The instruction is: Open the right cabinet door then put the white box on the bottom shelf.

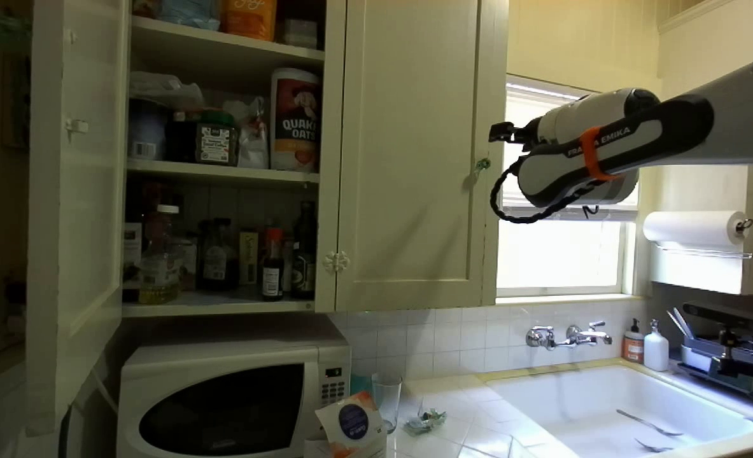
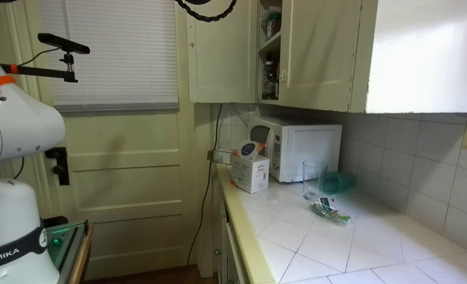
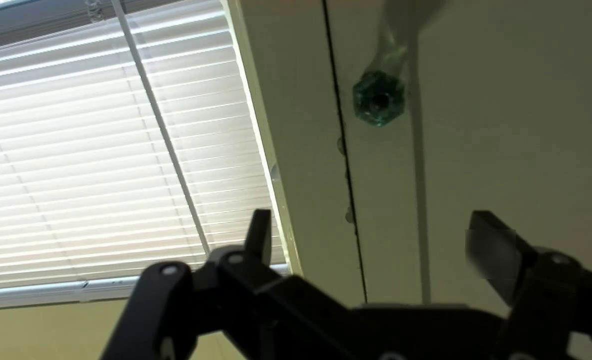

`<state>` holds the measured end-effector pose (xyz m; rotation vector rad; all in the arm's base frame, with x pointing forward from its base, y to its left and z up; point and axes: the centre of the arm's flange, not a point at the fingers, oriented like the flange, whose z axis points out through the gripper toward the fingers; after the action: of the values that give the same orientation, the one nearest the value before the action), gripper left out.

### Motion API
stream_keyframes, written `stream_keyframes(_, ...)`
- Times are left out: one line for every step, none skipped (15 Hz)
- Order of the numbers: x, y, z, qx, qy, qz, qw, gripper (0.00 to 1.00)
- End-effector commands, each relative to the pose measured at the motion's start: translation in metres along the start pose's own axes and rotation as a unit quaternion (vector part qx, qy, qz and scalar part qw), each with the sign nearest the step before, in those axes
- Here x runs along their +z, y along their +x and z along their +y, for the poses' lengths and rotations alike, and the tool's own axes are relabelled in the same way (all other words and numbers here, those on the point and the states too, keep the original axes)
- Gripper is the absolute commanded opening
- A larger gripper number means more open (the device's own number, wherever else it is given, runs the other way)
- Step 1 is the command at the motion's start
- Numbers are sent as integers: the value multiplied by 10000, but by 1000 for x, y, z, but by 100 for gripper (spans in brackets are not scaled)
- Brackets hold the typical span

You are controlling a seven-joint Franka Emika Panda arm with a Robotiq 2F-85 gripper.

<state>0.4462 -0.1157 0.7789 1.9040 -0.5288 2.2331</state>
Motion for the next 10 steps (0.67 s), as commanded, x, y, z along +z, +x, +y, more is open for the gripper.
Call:
stream_keyframes(21,-12,-9,61,-227,335,9992,100)
stream_keyframes(24,-16,-9,49,-242,352,9991,100)
stream_keyframes(25,-20,-11,5,-224,355,9991,100)
stream_keyframes(28,-24,-14,-16,-195,355,9992,100)
stream_keyframes(31,-29,-19,-48,-155,351,9993,100)
stream_keyframes(33,-33,-23,-76,-120,356,9993,100)
stream_keyframes(36,-36,-26,-95,-93,351,9993,100)
stream_keyframes(39,-37,-30,-90,-61,345,9993,100)
stream_keyframes(41,-37,-31,-42,-50,332,9994,100)
stream_keyframes(43,-38,-33,-3,-32,324,9995,100)
